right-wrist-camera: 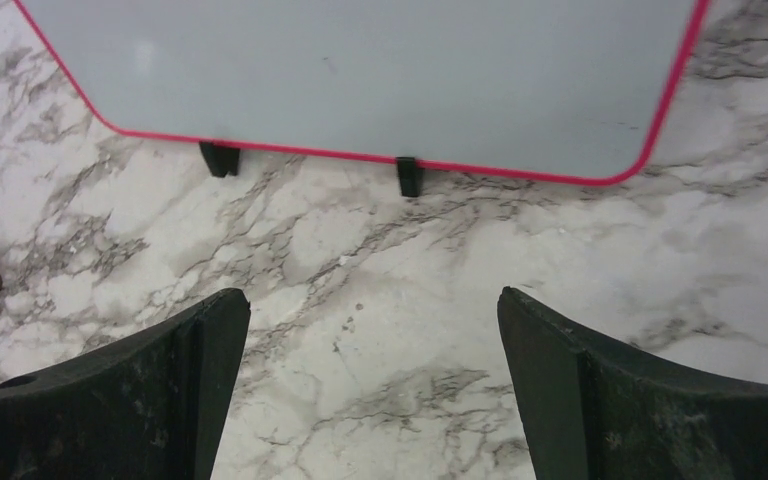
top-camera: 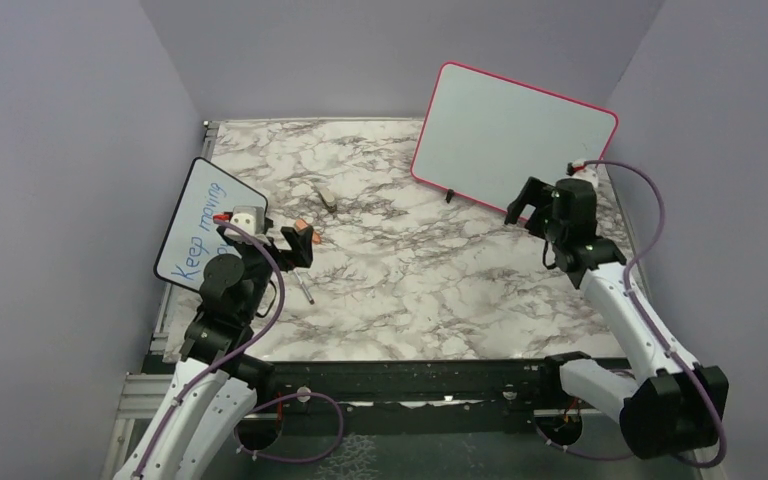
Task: Write a sentence on the whiteboard
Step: Move the whiteboard stand to the center of the board.
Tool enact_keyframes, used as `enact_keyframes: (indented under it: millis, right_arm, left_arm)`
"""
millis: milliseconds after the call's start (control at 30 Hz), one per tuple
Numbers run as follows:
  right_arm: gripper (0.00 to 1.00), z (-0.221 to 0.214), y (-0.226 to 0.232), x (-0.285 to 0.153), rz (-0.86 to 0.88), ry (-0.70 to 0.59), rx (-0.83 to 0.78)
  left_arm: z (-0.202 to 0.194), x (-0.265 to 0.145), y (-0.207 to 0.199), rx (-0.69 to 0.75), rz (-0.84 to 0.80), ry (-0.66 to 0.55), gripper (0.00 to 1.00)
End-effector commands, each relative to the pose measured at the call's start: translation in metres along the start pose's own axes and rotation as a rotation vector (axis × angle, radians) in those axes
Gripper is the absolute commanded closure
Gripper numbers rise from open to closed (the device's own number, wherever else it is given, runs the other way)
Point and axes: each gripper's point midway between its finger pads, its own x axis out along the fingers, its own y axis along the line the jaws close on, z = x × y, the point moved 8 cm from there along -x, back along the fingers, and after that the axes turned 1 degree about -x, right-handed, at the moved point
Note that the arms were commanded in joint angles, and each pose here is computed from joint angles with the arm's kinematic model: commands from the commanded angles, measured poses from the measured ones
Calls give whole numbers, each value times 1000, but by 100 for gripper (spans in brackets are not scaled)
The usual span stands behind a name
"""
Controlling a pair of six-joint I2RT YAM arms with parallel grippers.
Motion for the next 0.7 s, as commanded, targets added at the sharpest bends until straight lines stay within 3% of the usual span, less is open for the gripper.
enact_keyframes:
  millis: [0, 367, 567, 667]
  right_arm:
    - [0, -1, 36, 16, 17, 29, -38]
    - [1, -38, 108, 70, -44, 34, -108]
    - [10, -56, 138, 107, -143, 10, -90]
    - [22, -65, 148, 125, -169, 36, -65]
  left_arm:
    - [-4, 1, -6, -14, -54, 6, 1]
    - [-7, 2, -7, -10, -44, 16, 1]
    - [-8, 2, -6, 1, -37, 17, 1]
    - [-8, 2, -7, 0, -42, 16, 1]
